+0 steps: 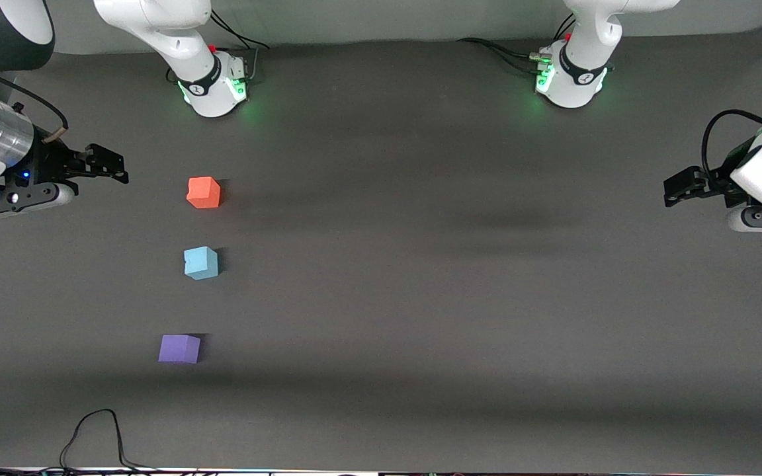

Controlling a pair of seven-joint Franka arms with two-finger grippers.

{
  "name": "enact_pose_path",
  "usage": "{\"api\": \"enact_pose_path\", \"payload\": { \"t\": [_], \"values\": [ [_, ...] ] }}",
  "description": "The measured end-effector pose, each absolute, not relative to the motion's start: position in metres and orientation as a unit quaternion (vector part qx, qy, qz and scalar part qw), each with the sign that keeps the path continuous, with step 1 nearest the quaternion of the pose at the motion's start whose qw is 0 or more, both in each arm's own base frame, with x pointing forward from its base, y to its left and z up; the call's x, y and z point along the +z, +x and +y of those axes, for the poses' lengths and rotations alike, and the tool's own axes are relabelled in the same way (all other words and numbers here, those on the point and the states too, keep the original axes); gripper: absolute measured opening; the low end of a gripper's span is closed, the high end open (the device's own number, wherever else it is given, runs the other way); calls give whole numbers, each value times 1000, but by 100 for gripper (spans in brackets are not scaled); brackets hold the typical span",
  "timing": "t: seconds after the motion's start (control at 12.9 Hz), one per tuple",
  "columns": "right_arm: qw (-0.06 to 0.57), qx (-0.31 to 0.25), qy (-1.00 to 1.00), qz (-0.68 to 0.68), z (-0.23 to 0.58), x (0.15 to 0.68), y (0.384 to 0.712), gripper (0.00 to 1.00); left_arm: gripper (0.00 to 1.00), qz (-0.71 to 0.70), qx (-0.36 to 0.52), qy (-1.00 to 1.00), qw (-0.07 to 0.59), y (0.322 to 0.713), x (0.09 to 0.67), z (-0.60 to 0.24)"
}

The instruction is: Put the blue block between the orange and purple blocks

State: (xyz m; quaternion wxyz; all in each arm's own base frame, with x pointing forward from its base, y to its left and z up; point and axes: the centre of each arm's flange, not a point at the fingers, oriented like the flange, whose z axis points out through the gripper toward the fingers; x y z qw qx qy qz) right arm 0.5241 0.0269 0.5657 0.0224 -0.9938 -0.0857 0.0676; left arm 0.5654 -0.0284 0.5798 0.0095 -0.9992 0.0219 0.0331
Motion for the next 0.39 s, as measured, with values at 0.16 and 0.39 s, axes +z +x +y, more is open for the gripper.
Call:
{"api": "enact_pose_path", "payload": {
  "t": [0.16,0.39],
  "values": [
    [22,68,-994,-84,26,566,524,100,100,22,33,-999,9,565,580,-28],
    [27,66,-994,-80,24,567,524,100,100,22,33,-999,9,565,580,-29]
  ]
}}
